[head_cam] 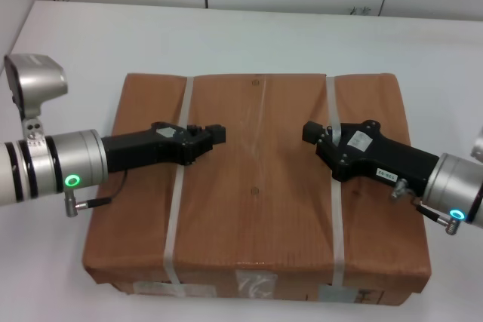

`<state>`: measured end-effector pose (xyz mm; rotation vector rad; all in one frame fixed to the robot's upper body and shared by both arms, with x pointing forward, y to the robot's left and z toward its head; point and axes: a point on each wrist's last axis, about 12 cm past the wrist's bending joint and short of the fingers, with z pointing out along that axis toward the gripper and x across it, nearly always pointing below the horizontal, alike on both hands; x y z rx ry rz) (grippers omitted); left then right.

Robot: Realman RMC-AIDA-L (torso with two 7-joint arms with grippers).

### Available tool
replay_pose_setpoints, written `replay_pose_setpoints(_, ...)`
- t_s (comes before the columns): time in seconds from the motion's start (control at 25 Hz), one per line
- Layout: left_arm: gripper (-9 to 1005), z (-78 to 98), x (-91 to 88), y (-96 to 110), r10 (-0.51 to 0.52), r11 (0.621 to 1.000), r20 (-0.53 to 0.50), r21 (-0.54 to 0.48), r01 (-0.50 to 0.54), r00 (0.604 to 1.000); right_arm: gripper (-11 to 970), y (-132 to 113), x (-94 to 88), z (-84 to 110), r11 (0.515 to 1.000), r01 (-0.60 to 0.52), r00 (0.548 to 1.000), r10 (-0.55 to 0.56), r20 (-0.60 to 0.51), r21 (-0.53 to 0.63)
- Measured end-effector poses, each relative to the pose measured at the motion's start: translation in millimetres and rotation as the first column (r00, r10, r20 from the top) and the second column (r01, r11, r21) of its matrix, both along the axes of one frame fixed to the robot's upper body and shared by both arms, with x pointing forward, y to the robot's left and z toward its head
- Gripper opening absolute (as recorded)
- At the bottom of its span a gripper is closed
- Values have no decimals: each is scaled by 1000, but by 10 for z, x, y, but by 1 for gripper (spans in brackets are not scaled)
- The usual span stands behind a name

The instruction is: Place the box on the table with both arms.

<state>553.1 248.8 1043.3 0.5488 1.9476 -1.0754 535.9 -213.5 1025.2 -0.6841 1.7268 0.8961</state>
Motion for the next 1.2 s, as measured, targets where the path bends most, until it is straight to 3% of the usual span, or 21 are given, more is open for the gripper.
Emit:
replay_pose_setpoints(0.52,72,-175,56,-25,79,988,-6,131,-77,997,26,269,149,-130,989,6,997,-17,-71,-150)
replay_pose_setpoints(1.2,73,-266,51,-59,93,978,-20,191,-88,995,28,298,206,-226,973,64,984,-98,-148,-220)
